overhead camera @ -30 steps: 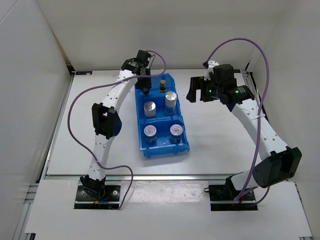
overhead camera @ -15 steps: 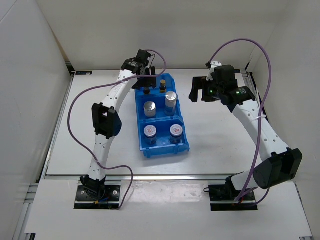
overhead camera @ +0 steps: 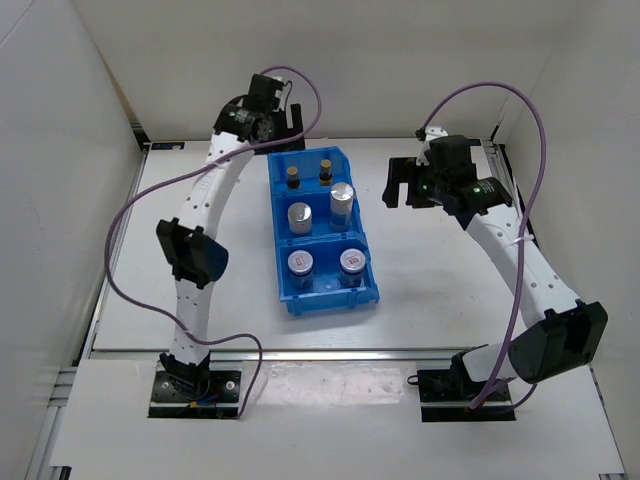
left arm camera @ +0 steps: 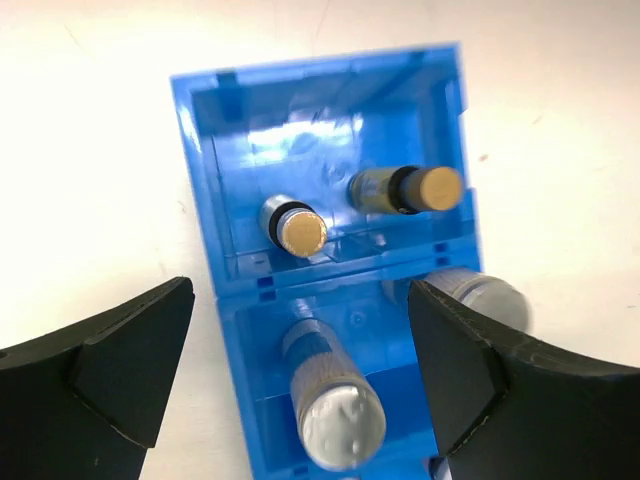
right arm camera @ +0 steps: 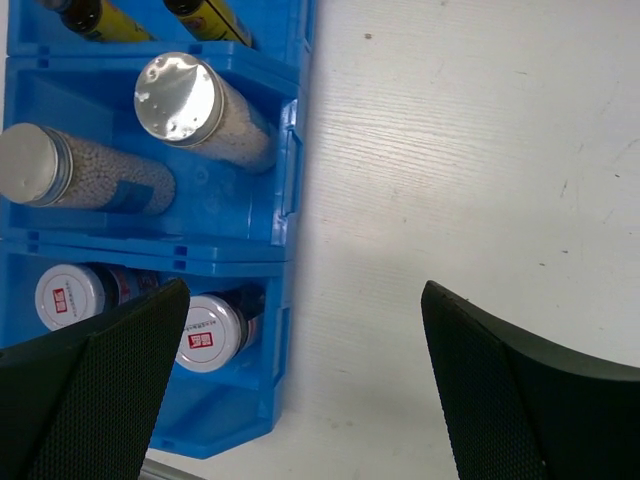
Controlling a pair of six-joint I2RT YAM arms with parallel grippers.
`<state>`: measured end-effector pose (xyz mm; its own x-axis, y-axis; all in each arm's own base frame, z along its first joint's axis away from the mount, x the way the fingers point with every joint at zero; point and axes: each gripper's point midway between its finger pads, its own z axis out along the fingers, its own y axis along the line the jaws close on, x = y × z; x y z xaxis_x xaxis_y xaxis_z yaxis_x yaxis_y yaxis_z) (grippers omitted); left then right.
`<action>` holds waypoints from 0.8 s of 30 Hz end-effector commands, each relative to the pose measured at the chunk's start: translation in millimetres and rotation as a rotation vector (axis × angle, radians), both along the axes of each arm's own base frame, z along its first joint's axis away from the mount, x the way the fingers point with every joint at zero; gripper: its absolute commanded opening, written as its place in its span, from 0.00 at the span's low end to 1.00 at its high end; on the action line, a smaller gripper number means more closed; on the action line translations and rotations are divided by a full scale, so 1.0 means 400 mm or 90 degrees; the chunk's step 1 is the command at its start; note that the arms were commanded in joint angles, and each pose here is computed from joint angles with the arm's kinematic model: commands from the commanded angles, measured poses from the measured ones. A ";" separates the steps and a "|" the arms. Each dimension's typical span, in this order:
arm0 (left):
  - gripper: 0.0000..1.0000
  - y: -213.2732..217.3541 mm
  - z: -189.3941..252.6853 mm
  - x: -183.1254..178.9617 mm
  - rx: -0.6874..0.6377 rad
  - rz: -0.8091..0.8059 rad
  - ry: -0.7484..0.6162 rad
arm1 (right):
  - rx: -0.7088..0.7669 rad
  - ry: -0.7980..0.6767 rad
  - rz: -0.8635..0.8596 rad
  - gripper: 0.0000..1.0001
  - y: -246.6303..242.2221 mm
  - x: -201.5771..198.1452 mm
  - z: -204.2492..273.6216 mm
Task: Organize the condiment bottles
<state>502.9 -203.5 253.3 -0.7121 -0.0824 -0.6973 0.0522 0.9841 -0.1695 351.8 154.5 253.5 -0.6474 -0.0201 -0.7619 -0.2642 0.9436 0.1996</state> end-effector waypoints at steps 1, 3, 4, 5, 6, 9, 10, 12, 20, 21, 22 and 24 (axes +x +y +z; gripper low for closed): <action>0.99 0.055 0.211 -0.050 -0.002 0.010 -0.117 | -0.002 -0.039 -0.049 1.00 -0.034 0.005 0.036; 0.99 0.085 0.259 -0.080 0.009 0.023 -0.141 | -0.009 -0.041 -0.070 1.00 -0.046 0.010 0.036; 0.99 0.104 0.243 -0.086 0.027 0.040 -0.134 | -0.013 -0.049 -0.079 1.00 -0.055 0.009 0.044; 0.99 0.134 0.275 -0.112 0.031 0.049 -0.148 | -0.008 -0.048 -0.098 1.00 -0.061 0.012 0.045; 0.99 0.150 0.281 -0.121 0.030 0.056 -0.152 | -0.025 -0.047 -0.136 1.00 -0.087 0.014 0.040; 0.99 0.192 0.265 -0.178 0.038 0.067 -0.144 | -0.041 -0.043 -0.152 1.00 -0.102 0.015 0.047; 0.99 0.200 0.201 -0.199 0.053 0.065 -0.109 | -0.039 -0.035 -0.156 1.00 -0.103 0.008 0.047; 0.99 0.219 0.241 -0.241 0.045 0.058 -0.160 | -0.038 -0.035 -0.164 1.00 -0.106 0.009 0.048; 0.99 0.297 0.168 -0.398 0.014 0.080 -0.266 | -0.005 -0.034 -0.144 1.00 -0.096 -0.034 0.054; 0.99 0.302 0.167 -0.412 0.009 0.081 -0.277 | 0.007 -0.043 -0.135 1.00 -0.088 -0.038 0.068; 0.99 0.313 0.190 -0.438 0.004 0.079 -0.304 | 0.013 -0.039 -0.125 1.00 -0.083 -0.045 0.058; 0.99 0.318 0.160 -0.453 0.017 0.064 -0.312 | 0.026 -0.036 -0.108 1.00 -0.070 -0.054 0.055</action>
<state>319.0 -79.5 284.3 -0.4461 -0.0871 -0.8907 0.0028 0.9951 -0.0988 335.7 118.6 272.5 -0.6019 0.0963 -0.7928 -0.0773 0.9810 0.1779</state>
